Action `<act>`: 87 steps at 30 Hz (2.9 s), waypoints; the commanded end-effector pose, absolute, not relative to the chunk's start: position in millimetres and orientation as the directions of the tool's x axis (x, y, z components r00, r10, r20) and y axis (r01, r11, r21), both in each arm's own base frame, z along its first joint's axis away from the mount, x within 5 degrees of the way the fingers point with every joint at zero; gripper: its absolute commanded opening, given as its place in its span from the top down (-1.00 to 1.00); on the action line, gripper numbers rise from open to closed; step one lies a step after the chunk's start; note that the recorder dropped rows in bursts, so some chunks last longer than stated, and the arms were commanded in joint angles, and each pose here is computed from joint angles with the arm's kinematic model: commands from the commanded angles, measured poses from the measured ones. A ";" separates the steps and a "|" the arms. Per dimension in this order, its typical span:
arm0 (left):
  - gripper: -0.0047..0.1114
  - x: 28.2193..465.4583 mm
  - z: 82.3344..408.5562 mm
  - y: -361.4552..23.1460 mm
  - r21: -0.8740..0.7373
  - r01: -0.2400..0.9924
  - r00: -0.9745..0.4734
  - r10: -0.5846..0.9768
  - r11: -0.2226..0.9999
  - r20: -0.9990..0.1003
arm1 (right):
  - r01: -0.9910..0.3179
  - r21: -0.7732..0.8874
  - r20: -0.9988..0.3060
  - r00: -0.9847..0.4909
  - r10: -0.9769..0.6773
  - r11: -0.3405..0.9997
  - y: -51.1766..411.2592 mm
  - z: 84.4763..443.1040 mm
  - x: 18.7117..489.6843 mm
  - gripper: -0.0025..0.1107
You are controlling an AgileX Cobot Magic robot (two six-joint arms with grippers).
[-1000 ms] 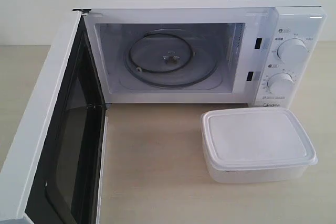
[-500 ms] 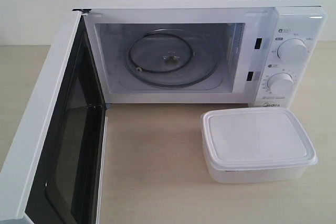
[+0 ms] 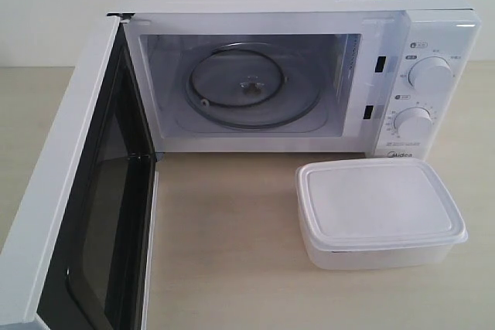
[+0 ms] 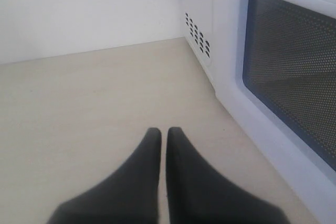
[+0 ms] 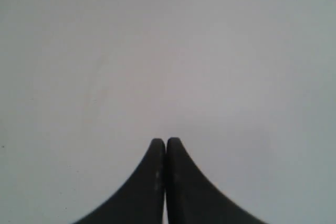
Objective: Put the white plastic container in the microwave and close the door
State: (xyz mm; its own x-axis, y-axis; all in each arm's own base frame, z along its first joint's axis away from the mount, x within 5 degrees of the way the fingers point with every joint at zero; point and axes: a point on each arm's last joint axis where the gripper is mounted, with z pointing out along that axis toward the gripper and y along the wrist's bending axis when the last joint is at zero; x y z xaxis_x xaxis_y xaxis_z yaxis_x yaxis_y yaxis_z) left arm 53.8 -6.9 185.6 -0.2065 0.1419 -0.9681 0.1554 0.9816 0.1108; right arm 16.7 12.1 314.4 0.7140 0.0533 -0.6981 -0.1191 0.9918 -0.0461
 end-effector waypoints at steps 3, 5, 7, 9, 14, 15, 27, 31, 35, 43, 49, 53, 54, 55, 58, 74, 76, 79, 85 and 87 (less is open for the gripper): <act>0.84 53.7 184.8 -6.6 0.107 0.151 -0.208 0.137 0.983 -0.968 | -0.329 0.140 -0.803 0.514 0.301 0.934 19.5 372.2 18.7 0.96; 0.84 53.7 184.8 -6.6 0.107 0.151 -0.208 0.137 0.983 -0.968 | -0.403 0.177 -0.835 0.422 0.354 0.898 25.5 367.8 28.7 0.96; 0.84 53.7 184.8 -6.6 0.107 0.151 -0.208 0.137 0.983 -0.968 | -0.492 0.294 -0.836 0.283 0.470 0.819 31.3 358.0 35.2 0.96; 0.84 53.7 184.8 -6.6 0.107 0.151 -0.208 0.137 0.983 -0.968 | -0.535 0.320 -0.852 0.198 0.484 0.782 37.0 350.8 39.0 0.96; 0.84 53.7 184.8 -6.6 0.107 0.151 -0.208 0.137 0.983 -0.968 | -0.613 0.411 -0.853 0.002 0.521 0.674 48.2 332.9 52.7 0.96; 0.84 53.7 184.8 -6.6 0.107 0.151 -0.208 0.137 0.983 -0.968 | -0.616 0.440 -0.846 -0.041 0.532 0.653 49.6 328.7 56.7 0.96; 0.84 53.7 184.8 -6.6 0.107 0.151 -0.208 0.137 0.983 -0.968 | -0.473 0.724 -0.687 -0.434 0.582 0.502 57.2 263.0 94.5 0.96; 0.84 53.7 184.8 -6.6 0.107 0.151 -0.208 0.137 0.983 -0.968 | -0.453 0.767 -0.641 -0.507 0.576 0.455 60.8 244.6 91.7 0.96; 0.84 53.7 184.8 -6.6 0.107 0.151 -0.208 0.137 0.983 -0.968 | -0.438 0.781 -0.625 -0.533 0.570 0.446 61.9 234.4 88.5 0.96; 0.84 53.7 184.8 -6.6 0.107 0.151 -0.208 0.137 0.983 -0.968 | -0.462 0.662 -0.750 -0.431 0.503 0.591 56.5 232.3 93.5 0.96; 0.84 53.7 184.8 -6.6 0.107 0.151 -0.208 0.137 0.983 -0.968 | -0.412 0.440 -0.894 -0.287 0.345 0.798 44.0 234.5 103.9 0.96; 0.84 53.7 184.8 -6.6 0.107 0.151 -0.208 0.137 0.983 -0.968 | -0.404 0.354 -0.931 -0.241 0.275 0.843 40.8 245.3 108.2 0.96; 0.84 53.7 184.8 -6.6 0.107 0.151 -0.208 0.137 0.983 -0.968 | -0.412 0.338 -0.937 -0.229 0.263 0.846 41.0 249.4 108.9 0.96; 0.84 53.7 184.8 -6.6 0.107 0.151 -0.208 0.137 0.983 -0.968 | -0.418 0.333 -0.940 -0.218 0.262 0.845 41.1 253.6 109.5 0.96; 0.84 53.7 184.8 -6.6 0.107 0.151 -0.208 0.137 0.983 -0.968 | -0.424 0.313 -0.949 -0.176 0.262 0.850 40.4 267.2 111.8 0.95; 0.84 53.7 184.8 -6.6 0.108 0.151 -0.208 0.138 0.983 -0.968 | 0.093 0.208 -0.956 -0.193 0.222 0.974 -5.7 272.4 121.8 0.95; 0.84 53.7 184.8 -6.6 0.108 0.151 -0.208 0.138 0.983 -0.968 | 0.094 0.227 -0.944 -0.223 0.243 0.969 -4.7 278.5 121.6 0.95; 0.84 53.7 184.8 -6.6 0.108 0.151 -0.208 0.138 0.983 -0.968 | 0.083 0.271 -0.922 -0.263 0.284 0.959 -1.8 285.4 120.8 0.95; 0.84 53.7 184.8 -6.6 0.108 0.151 -0.208 0.138 0.983 -0.968 | 0.017 0.431 -0.844 -0.347 0.410 0.902 11.5 283.7 117.4 0.95; 0.84 53.7 184.8 -6.6 0.108 0.151 -0.208 0.138 0.983 -0.968 | -0.067 0.464 -0.822 -0.404 0.401 0.883 22.2 282.8 115.1 0.95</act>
